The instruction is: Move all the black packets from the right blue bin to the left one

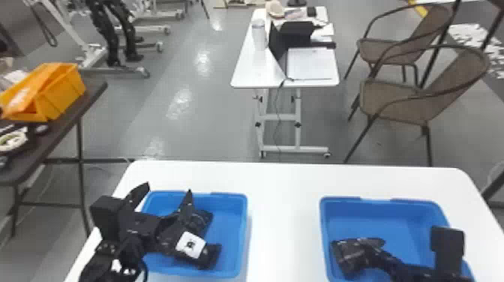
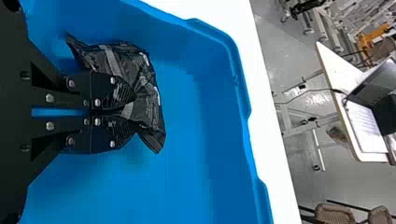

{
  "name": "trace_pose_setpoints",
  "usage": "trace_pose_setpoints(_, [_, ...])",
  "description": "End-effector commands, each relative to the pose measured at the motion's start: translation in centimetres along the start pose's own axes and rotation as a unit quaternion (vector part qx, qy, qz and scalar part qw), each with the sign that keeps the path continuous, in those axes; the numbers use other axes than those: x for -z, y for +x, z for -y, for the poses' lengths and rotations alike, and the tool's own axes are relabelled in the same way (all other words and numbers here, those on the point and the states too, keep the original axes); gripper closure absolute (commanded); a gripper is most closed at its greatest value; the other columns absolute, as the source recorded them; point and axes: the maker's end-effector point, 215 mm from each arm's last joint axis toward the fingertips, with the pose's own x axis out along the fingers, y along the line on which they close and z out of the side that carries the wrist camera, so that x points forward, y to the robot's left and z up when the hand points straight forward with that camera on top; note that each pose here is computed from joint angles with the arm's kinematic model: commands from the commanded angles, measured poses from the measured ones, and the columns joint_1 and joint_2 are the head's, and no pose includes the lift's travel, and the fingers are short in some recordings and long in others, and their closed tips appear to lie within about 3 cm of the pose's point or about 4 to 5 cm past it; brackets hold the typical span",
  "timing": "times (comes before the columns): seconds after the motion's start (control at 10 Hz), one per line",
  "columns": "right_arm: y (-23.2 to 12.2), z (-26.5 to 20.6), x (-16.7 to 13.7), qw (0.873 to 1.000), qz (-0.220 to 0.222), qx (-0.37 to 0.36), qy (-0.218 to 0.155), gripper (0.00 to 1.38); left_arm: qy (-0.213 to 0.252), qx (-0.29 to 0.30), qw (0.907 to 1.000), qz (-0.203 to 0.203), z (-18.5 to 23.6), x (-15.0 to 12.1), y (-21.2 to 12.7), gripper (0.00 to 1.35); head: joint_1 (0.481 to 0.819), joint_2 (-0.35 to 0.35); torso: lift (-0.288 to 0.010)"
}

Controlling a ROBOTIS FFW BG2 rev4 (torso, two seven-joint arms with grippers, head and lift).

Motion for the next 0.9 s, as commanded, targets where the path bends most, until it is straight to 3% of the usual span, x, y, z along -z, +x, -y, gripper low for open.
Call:
trace_pose_setpoints(0.0, [-1.5, -1.1, -2.3, 1.000, 0.027, -0.008, 0.010, 1.28, -0.004, 0.000, 1.0000, 0.005, 0.1, -0.3, 0.1, 0.07, 0.695, 0.133, 0.000])
trace_pose_setpoints(0.2, [-3.9, -4.1, -8.1, 0.995, 0.077, -0.052, 0.018, 1.28, -0.016, 0.003, 0.9996, 0.024, 0.4, -1.8, 0.4, 0.07, 0.695, 0.132, 0.000])
trace_pose_setpoints(0.4, [-2.7, -10.6, -14.4, 0.982, 0.105, -0.154, -0.024, 1.28, -0.053, 0.008, 0.9971, 0.055, 0.8, -4.3, 0.8, 0.07, 0.695, 0.145, 0.000])
trace_pose_setpoints(0.6, [0.8, -17.7, -16.7, 0.957, 0.120, -0.262, -0.043, 1.28, -0.111, 0.034, 0.9913, 0.061, 2.7, -6.6, 2.3, 0.07, 0.695, 0.200, 0.000])
trace_pose_setpoints(0.8, [2.1, -23.3, -18.7, 0.934, 0.134, -0.323, -0.070, 1.28, -0.210, 0.085, 0.9730, 0.046, 6.8, -7.4, 3.7, 0.07, 0.695, 0.235, 0.000])
